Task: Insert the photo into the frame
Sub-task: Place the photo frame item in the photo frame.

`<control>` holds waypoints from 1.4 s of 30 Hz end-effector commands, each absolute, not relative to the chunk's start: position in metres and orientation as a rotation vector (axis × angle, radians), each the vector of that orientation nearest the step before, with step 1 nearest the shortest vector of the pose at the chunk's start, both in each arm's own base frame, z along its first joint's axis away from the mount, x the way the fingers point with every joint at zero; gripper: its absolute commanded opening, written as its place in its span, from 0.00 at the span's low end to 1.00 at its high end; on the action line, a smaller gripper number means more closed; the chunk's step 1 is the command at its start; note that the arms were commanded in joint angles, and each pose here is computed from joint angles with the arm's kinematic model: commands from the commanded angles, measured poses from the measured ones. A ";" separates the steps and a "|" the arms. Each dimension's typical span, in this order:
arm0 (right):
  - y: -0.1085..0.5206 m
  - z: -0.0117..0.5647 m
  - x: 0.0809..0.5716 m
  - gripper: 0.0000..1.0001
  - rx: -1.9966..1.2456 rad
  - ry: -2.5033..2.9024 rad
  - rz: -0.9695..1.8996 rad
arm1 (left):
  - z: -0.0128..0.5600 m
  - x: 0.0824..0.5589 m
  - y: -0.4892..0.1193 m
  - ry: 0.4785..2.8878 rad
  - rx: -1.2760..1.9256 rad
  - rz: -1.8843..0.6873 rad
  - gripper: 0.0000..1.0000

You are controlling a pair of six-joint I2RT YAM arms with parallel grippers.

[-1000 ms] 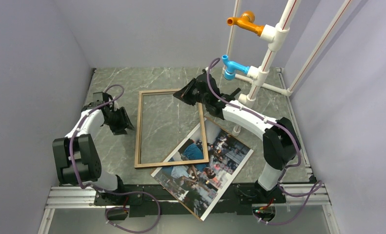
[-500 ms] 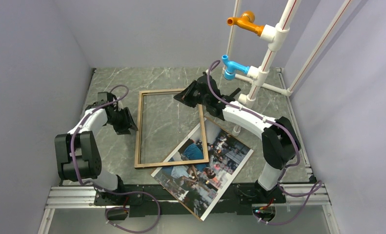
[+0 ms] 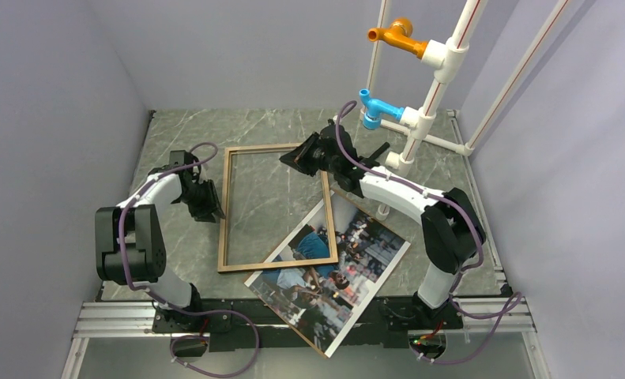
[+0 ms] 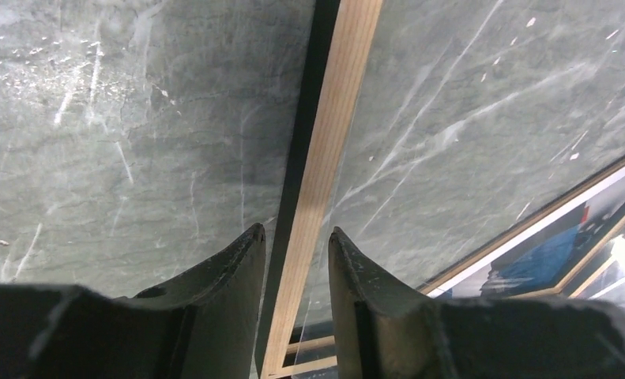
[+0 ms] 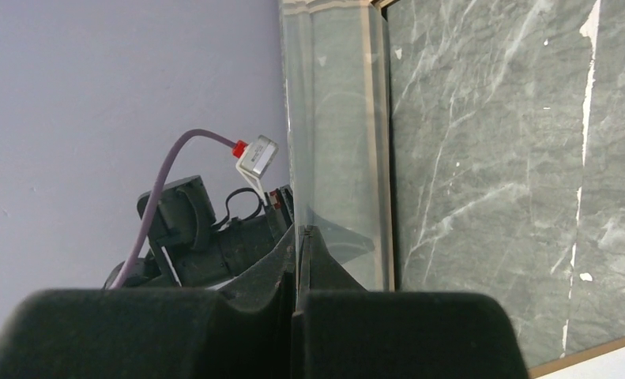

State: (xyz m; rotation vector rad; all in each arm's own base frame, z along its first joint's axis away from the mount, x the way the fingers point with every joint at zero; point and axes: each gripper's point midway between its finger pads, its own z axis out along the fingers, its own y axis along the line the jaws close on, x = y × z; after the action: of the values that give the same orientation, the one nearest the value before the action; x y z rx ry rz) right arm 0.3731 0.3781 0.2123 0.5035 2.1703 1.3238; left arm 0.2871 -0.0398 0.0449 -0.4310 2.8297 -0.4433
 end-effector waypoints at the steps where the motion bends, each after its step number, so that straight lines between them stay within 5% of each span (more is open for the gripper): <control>1: 0.388 0.230 0.375 0.00 0.484 2.114 1.432 | 0.052 0.295 -0.034 2.819 -0.415 -0.396 0.39; 21: 0.396 0.242 0.371 0.00 0.430 2.117 1.487 | 0.043 0.291 -0.031 2.864 -0.426 -0.371 0.14; 42: 0.393 0.259 0.371 0.00 0.290 2.097 1.417 | 0.040 0.291 -0.033 2.878 -0.423 -0.391 0.07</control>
State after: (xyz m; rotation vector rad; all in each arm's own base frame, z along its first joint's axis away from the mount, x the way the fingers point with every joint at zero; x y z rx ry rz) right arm 0.3683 0.3888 0.2245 0.3708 2.1795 1.3802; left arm 0.2841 -0.0341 0.0367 -0.4502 2.8868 -0.3921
